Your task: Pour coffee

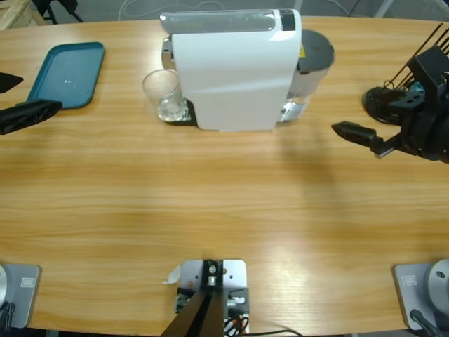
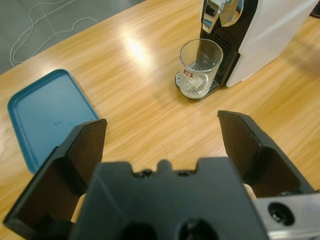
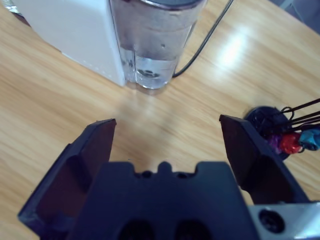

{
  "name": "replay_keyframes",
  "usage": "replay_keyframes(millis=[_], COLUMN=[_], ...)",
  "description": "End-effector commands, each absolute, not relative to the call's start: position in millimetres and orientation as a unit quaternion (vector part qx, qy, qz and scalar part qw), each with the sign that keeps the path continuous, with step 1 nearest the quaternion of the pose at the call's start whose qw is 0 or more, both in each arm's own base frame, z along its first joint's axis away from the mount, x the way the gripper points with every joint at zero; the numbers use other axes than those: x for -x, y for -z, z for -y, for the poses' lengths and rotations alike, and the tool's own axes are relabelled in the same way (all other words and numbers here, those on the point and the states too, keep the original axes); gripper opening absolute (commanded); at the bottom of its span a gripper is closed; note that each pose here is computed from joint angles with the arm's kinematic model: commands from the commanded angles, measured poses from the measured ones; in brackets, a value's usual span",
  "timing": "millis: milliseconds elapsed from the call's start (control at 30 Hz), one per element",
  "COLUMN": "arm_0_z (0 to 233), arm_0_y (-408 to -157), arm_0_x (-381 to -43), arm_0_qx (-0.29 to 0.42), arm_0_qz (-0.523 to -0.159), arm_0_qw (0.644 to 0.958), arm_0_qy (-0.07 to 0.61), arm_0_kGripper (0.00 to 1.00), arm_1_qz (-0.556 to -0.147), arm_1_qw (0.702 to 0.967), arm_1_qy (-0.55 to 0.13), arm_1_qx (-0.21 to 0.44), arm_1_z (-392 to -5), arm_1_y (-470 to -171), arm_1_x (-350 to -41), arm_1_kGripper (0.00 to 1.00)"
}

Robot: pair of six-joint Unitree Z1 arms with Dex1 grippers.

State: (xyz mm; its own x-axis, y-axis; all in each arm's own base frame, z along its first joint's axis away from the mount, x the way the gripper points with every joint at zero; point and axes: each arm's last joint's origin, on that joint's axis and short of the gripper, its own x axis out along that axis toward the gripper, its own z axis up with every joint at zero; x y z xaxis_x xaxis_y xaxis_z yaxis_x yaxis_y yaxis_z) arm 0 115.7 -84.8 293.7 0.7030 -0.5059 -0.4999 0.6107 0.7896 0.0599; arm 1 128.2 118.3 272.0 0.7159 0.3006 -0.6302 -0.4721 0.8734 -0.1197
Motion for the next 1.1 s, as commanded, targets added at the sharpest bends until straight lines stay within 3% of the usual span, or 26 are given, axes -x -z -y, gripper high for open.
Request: replay_keyframes(millis=[33, 233, 267, 300, 333, 367, 500, 633, 833, 967, 1100], arm_0_z=[80, 81, 82, 82, 83, 83, 84, 88, 90, 90, 90], arm_0_y=[-282, -280, -279, -279, -279, -279, -277, -275, -274, -273, -274], arm_0_x=[-112, -114, -115, -115, -116, -116, -118, -123, -126, -126, -126], arm_0_qx=[-0.109, -0.111, -0.111, -0.112, -0.111, -0.11, -0.11, -0.112, -0.112, -0.112, -0.112], arm_0_qz=[-0.258, -0.264, -0.266, -0.267, -0.269, -0.269, -0.276, -0.285, -0.292, -0.293, -0.293], arm_0_qw=[0.915, 0.914, 0.913, 0.913, 0.913, 0.913, 0.911, 0.908, 0.907, 0.906, 0.906], arm_0_qy=[0.29, 0.288, 0.288, 0.288, 0.288, 0.287, 0.286, 0.285, 0.284, 0.284, 0.284], arm_0_kGripper=[0.959, 0.961, 0.959, 0.959, 0.959, 0.959, 0.959, 0.959, 0.959, 0.959, 0.959], arm_1_qz=[-0.337, -0.324, -0.317, -0.312, -0.306, -0.3, -0.289, -0.31, -0.339, -0.333, -0.338], arm_1_qw=[0.907, 0.898, 0.897, 0.897, 0.896, 0.897, 0.896, 0.874, 0.853, 0.857, 0.851], arm_1_qy=[-0.226, -0.279, -0.29, -0.295, -0.303, -0.305, -0.305, -0.318, -0.327, -0.321, -0.327], arm_1_qx=[0.112, 0.106, 0.105, 0.106, 0.108, 0.112, 0.143, 0.197, 0.224, 0.229, 0.234], arm_1_z=[-107, -108, -110, -113, -115, -118, -126, -143, -174, -182, -193], arm_1_y=[-289, -328, -342, -352, -361, -371, -381, -366, -366, -384, -383], arm_1_x=[-128, -138, -142, -145, -148, -152, -170, -207, -252, -266, -273], arm_1_kGripper=[0.998, 0.976, 0.792, 0.523, 0.184, 0.0, 0.0, 0.0, 0.0, 0.0, 0.0])
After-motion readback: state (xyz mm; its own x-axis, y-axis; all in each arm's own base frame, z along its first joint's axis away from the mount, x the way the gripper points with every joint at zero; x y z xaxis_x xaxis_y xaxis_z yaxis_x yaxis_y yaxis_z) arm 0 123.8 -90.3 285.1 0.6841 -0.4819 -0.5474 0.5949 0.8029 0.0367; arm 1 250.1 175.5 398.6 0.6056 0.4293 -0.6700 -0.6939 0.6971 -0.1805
